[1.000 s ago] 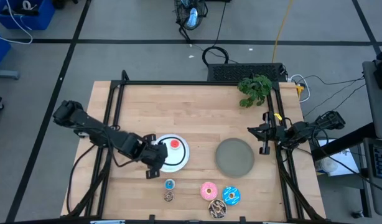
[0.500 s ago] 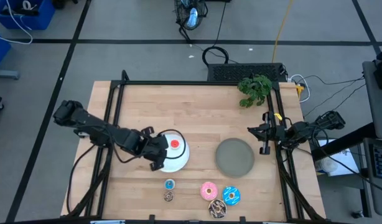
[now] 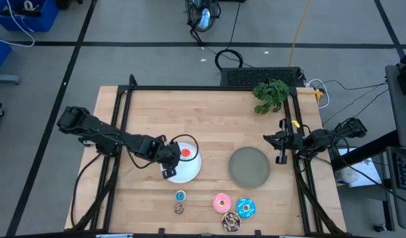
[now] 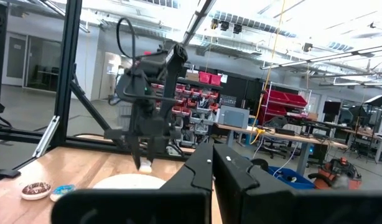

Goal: Pick & Place donuts
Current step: Put the small white doughnut on the white plate, then put the small black doughnut on the white plate

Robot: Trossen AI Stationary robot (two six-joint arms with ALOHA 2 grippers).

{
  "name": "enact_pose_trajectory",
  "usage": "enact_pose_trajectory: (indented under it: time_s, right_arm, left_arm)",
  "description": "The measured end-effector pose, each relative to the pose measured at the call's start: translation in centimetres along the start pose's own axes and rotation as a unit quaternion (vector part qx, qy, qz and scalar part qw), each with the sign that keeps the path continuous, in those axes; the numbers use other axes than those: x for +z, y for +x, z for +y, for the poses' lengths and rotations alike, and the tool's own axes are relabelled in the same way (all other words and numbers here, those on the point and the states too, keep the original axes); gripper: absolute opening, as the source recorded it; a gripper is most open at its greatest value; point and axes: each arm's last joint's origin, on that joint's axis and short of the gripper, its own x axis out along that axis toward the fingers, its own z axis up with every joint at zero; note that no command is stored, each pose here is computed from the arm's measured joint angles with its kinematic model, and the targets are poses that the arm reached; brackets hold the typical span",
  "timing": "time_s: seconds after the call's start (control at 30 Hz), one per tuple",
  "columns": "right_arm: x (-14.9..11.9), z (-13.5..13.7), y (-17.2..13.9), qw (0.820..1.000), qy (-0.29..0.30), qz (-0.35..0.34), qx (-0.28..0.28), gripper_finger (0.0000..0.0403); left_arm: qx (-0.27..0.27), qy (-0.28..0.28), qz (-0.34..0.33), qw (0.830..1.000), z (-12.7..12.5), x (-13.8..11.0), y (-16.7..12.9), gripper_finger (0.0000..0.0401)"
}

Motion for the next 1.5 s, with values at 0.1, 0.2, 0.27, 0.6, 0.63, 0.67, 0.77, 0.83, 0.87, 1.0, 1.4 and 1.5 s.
enact_pose_trajectory:
  time_s: [0.1,0.2,0.27,0.6,0.63,0.67,0.77,0.83,0.87,1.0,1.4,1.5]
  right_arm:
    - [0.0,0.0,0.0,1.000,0.000,-0.001,0.000,0.0000]
    - [0.0,0.0,0.0,1.000,0.001,-0.002,-0.001,0.0000]
    - [0.0,0.0,0.0,1.000,0.001,-0.002,-0.001,0.0000]
    - [0.0,0.0,0.0,1.000,-0.003,0.001,-0.001,0.0000]
    - [0.0,0.0,0.0,1.000,-0.003,0.001,0.000,0.0000]
    - [0.0,0.0,0.0,1.000,-0.003,0.001,-0.001,0.0000]
    - [0.0,0.0,0.0,1.000,-0.003,0.001,-0.001,0.0000]
    - [0.0,0.0,0.0,1.000,-0.004,0.001,-0.002,0.0000]
    - [0.0,0.0,0.0,1.000,-0.005,0.002,-0.001,0.0000]
    - [0.0,0.0,0.0,1.000,-0.007,0.002,-0.001,0.0000]
    - [0.0,0.0,0.0,1.000,-0.005,0.002,-0.001,0.0000]
    - [0.0,0.0,0.0,1.000,-0.005,0.002,-0.001,0.0000]
  left_arm:
    - [-0.017,-0.003,-0.010,1.000,0.4,0.0,0.7,0.0108]
    - [-0.016,-0.013,-0.008,1.000,0.8,-0.3,1.4,0.0108]
    - [-0.017,-0.015,-0.009,1.000,0.9,-0.6,1.7,0.0108]
    - [0.004,0.003,0.018,1.000,0.5,-1.1,4.9,0.0108]
    - [0.005,0.009,0.020,1.000,0.4,-1.1,5.3,0.0108]
    - [0.007,0.014,0.023,1.000,0.4,-1.2,5.6,0.0108]
    - [0.011,0.026,0.026,0.999,0.2,-1.1,6.1,0.0108]
    - [0.009,0.032,0.027,0.999,0.2,-1.1,6.2,0.0108]
    - [0.008,0.033,0.026,0.999,0.2,-1.1,6.2,0.0109]
    - [-0.004,0.026,0.020,0.999,0.1,-0.9,5.9,0.0128]
    - [-0.015,0.031,0.009,0.999,-0.8,-0.3,5.3,0.0298]
    - [-0.011,0.034,0.018,0.999,-0.7,-0.4,5.3,0.0318]
